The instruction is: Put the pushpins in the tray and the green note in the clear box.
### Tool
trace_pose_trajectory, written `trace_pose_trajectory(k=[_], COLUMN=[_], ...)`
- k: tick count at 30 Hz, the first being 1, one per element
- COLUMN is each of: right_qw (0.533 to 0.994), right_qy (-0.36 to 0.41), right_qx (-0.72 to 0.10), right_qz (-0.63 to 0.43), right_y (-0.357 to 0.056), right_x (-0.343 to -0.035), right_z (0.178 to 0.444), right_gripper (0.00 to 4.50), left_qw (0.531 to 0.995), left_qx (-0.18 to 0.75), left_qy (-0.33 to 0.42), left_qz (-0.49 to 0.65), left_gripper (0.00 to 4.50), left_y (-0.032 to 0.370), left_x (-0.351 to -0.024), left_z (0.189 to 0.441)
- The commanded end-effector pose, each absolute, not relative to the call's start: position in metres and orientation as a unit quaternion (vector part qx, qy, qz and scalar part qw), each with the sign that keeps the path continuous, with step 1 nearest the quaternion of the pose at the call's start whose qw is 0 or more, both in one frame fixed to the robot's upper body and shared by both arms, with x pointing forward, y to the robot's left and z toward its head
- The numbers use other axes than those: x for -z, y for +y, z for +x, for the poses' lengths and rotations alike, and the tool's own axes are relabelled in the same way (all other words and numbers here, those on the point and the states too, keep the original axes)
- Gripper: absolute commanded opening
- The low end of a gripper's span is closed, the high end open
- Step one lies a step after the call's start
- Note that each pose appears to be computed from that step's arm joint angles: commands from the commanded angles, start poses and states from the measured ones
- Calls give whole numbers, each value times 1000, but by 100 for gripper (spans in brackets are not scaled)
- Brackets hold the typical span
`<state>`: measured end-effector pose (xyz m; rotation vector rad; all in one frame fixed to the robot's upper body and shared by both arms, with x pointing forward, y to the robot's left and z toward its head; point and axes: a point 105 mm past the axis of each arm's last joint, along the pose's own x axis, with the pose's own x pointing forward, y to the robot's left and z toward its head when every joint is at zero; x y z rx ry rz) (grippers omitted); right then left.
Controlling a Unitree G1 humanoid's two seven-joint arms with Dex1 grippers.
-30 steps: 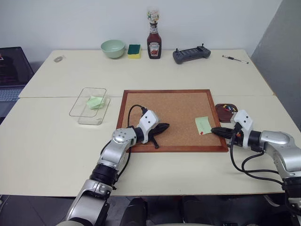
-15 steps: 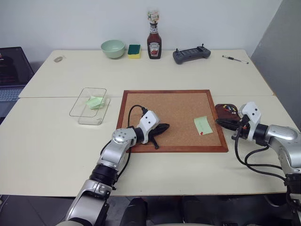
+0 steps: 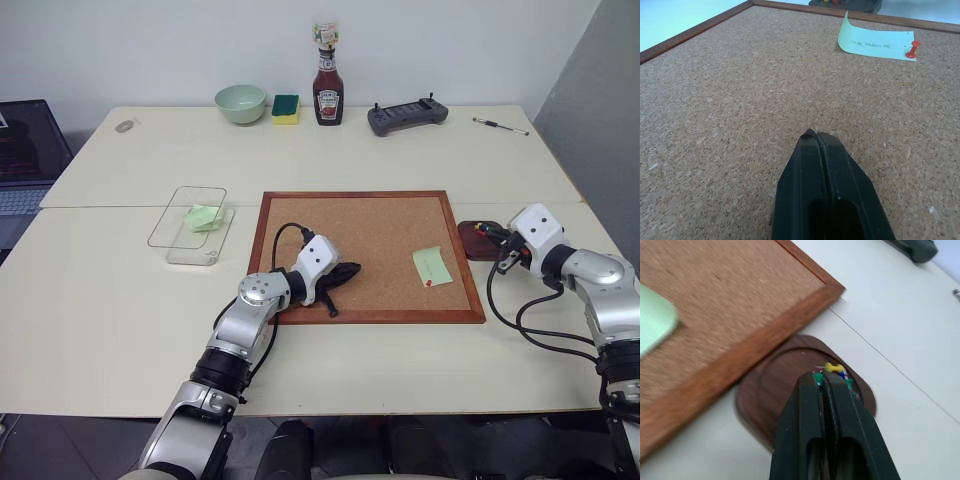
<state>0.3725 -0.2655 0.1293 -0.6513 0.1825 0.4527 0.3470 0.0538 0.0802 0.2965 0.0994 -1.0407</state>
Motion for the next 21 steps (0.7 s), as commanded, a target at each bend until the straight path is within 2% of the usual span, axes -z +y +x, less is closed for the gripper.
trace_pose_trajectory(k=[1, 8, 13, 17, 21], right_qw=[917, 918, 921, 938, 929], right_qy=[64, 70, 68, 62, 83], right_qx=[-210, -210, -202, -228, -307], right_qz=[-333, -330, -325, -255, -190], right_y=[-264, -264, -266, -263, -241], right_x=[-145, -143, -146, -156, -153], right_z=[378, 378, 376, 366, 342], right_gripper=[47, 177, 300, 379, 379], left_qw=[846, 847, 847, 847, 847], left_qx=[505, 504, 505, 503, 504], left_qy=[97, 96, 96, 97, 97], left_qz=[139, 138, 138, 138, 138], left_gripper=[0, 0, 0, 0, 0], left_y=[54, 54, 53, 54, 54], left_x=[-52, -52, -52, -52, -52], left_z=[337, 337, 337, 338, 338])
